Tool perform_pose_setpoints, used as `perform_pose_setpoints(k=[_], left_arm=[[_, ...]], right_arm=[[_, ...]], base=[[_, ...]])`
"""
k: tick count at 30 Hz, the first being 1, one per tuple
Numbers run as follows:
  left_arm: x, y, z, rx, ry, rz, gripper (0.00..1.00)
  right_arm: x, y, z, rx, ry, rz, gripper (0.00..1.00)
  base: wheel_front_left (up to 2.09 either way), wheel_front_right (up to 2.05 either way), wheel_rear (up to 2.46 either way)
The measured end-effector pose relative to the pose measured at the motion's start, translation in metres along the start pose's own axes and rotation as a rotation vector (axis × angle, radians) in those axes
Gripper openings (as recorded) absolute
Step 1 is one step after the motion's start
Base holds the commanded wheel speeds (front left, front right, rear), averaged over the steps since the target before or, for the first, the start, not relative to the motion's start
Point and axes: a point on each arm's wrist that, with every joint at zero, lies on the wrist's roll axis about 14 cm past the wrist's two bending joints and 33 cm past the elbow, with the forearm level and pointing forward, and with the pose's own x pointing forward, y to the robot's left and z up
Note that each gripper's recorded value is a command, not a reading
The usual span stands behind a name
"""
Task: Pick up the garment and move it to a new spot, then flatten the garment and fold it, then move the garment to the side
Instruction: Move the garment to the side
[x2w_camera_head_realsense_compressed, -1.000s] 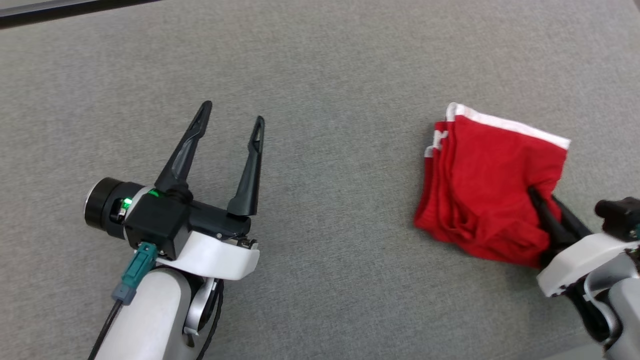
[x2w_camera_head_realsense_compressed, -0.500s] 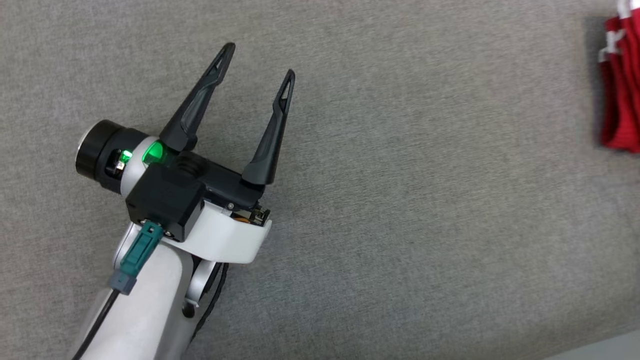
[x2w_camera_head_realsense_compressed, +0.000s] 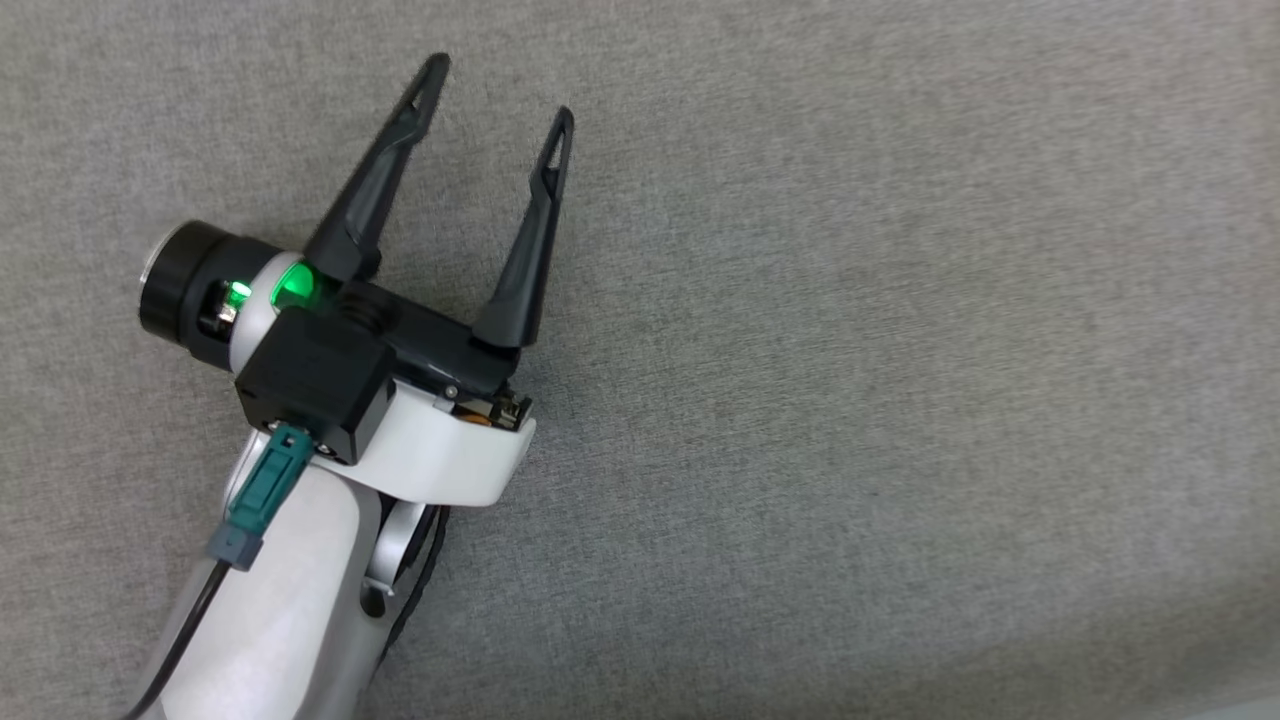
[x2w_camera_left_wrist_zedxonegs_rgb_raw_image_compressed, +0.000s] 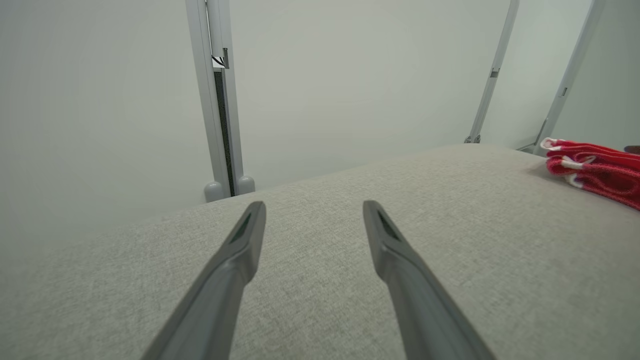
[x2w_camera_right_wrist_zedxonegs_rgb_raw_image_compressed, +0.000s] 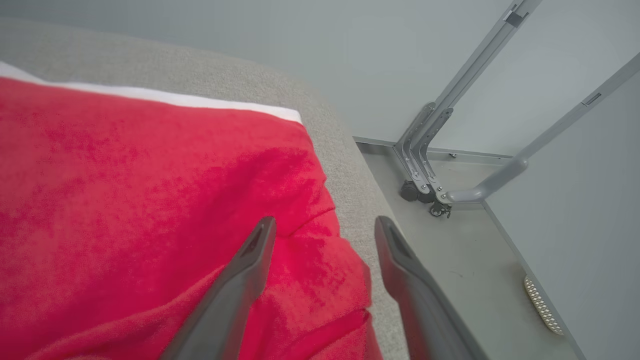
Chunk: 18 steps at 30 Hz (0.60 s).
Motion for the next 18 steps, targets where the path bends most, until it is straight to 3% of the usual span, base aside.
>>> perform_pose_setpoints(k=[11, 18], left_arm=[[-0.019, -0.016, 0.025, -0.015, -0.001, 0.01, 1.0], [-0.038, -0.014, 0.045, -0.008, -0.007, 0.059, 1.0]], right_arm=[[-0.081, 0.041, 0.01, 0.387, -0.185, 0.003, 1.0], [-0.134, 0.07, 0.031, 0.465, -0.3, 0.058, 1.0]], base=[[0.0, 0.0, 0.0], [0.0, 0.0, 0.0]])
